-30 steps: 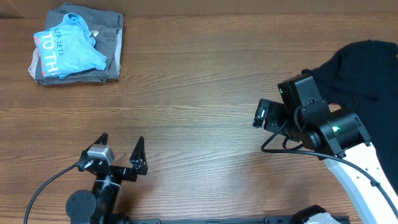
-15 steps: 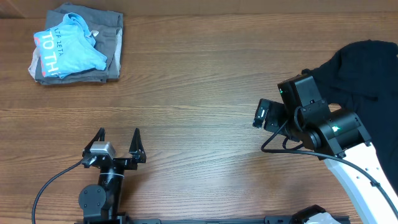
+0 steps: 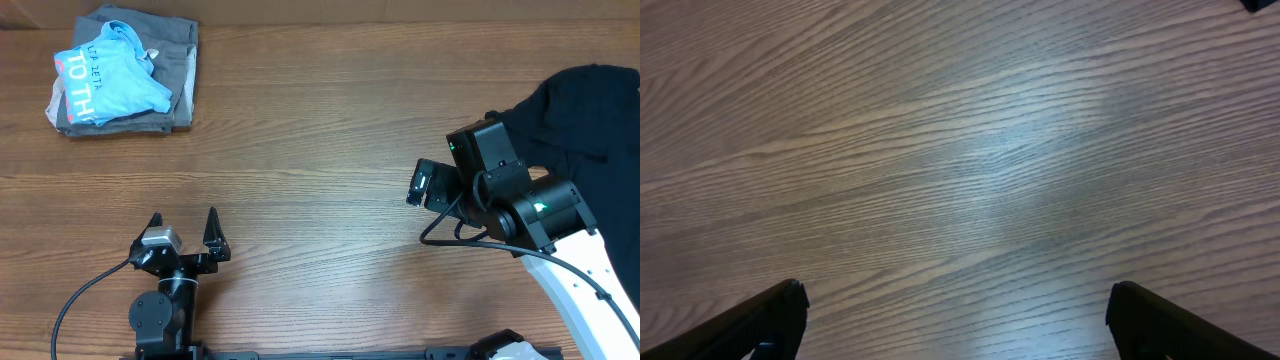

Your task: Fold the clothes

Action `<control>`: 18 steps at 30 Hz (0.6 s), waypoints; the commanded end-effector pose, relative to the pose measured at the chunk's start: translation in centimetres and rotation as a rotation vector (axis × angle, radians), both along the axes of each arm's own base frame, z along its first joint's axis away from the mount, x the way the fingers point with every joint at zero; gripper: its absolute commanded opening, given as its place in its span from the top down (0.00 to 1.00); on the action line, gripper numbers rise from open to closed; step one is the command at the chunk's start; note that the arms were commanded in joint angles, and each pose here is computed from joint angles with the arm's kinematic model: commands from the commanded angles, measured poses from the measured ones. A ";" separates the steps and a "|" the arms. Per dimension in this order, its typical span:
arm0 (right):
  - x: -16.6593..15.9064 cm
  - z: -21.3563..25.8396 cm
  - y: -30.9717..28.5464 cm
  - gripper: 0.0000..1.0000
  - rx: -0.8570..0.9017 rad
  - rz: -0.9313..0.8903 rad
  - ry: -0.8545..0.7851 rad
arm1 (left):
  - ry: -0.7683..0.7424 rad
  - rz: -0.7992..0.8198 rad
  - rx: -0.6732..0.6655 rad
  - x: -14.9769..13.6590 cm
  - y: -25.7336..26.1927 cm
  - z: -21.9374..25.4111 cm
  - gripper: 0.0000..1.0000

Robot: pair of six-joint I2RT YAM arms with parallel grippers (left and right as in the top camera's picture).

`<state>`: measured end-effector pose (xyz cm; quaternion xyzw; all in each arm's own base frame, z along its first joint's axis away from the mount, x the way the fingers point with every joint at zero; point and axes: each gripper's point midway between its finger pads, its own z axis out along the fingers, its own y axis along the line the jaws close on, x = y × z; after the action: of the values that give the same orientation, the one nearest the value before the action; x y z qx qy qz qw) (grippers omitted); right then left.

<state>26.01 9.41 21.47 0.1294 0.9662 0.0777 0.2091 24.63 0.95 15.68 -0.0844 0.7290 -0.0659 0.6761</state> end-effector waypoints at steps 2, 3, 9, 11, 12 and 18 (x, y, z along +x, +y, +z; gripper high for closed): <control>0.3 0.3 -0.1 0.00 -0.003 -0.008 -0.015 | -0.005 0.012 0.003 0.0 0.2 0.0 0.00; 0.3 0.3 -0.1 0.00 -0.003 -0.008 -0.016 | -0.005 0.012 0.003 0.0 0.2 0.0 0.00; 0.3 0.3 -0.1 0.00 -0.003 -0.008 -0.016 | -0.005 0.013 0.003 0.0 0.2 0.0 0.00; 0.3 0.3 -0.1 0.00 -0.003 -0.008 -0.016 | -0.005 0.013 0.003 0.0 0.2 0.0 0.00; 0.3 0.3 -0.1 0.00 -0.003 -0.008 -0.016 | -0.005 0.013 0.003 0.0 0.2 0.0 0.00; 0.3 0.4 -0.2 0.00 -0.001 -0.008 -0.020 | -0.005 0.013 0.003 0.0 0.2 0.0 0.00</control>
<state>26.01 9.41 21.47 0.1294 0.9662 0.0777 0.2091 24.63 0.95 15.68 -0.0845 0.7289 -0.0658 0.6761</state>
